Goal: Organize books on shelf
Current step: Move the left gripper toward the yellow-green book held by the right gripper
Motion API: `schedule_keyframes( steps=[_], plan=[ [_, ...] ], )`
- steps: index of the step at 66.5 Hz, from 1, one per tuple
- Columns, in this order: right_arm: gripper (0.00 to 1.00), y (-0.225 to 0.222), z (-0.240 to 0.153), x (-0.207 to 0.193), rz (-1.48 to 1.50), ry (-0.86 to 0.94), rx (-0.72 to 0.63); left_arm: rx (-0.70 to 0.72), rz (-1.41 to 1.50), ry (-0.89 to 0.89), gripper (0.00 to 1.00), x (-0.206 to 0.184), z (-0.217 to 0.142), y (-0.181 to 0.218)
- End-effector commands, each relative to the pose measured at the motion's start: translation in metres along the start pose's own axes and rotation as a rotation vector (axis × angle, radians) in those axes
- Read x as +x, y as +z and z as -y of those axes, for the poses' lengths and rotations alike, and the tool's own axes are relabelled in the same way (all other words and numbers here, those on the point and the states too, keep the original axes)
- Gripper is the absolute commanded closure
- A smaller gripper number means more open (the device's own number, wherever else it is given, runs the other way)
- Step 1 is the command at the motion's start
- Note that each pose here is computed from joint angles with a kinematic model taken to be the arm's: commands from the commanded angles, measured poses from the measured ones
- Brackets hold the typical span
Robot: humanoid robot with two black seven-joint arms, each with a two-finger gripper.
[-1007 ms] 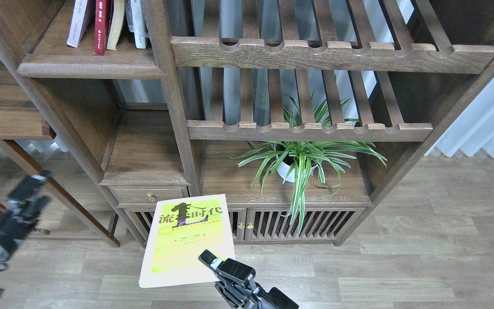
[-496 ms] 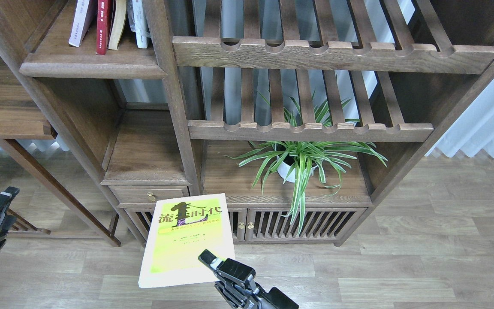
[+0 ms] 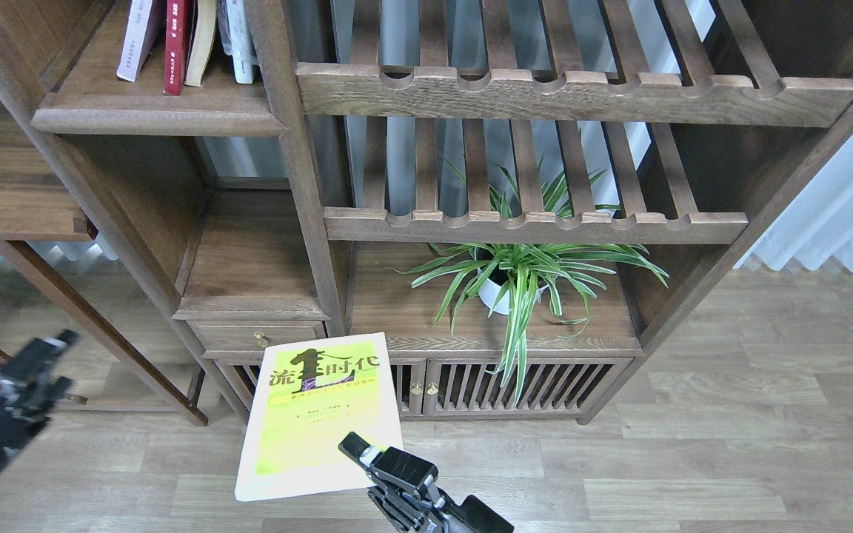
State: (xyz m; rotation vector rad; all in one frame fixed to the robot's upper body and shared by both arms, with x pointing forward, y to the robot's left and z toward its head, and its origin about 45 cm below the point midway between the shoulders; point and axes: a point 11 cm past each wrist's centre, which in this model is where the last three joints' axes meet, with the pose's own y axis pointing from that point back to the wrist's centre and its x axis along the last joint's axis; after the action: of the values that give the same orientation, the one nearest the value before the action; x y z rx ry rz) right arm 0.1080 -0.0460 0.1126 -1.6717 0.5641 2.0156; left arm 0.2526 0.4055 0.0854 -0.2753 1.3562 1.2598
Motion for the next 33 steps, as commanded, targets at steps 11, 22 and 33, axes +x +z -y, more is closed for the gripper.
schedule_keyframes(
  steps=[11,22,33],
  plan=[
    [0.94,0.000,0.013,-0.007,-0.040,-0.030,-0.069,0.180,0.096,-0.033,0.02,-0.032,0.015,-0.021],
    [0.94,-0.003,0.015,-0.007,-0.057,-0.031,-0.090,0.217,0.059,-0.053,0.01,-0.034,0.013,-0.044],
    [0.94,-0.008,0.014,-0.001,-0.056,-0.013,-0.084,0.139,-0.050,-0.107,0.00,-0.047,0.027,-0.055]
  ],
)
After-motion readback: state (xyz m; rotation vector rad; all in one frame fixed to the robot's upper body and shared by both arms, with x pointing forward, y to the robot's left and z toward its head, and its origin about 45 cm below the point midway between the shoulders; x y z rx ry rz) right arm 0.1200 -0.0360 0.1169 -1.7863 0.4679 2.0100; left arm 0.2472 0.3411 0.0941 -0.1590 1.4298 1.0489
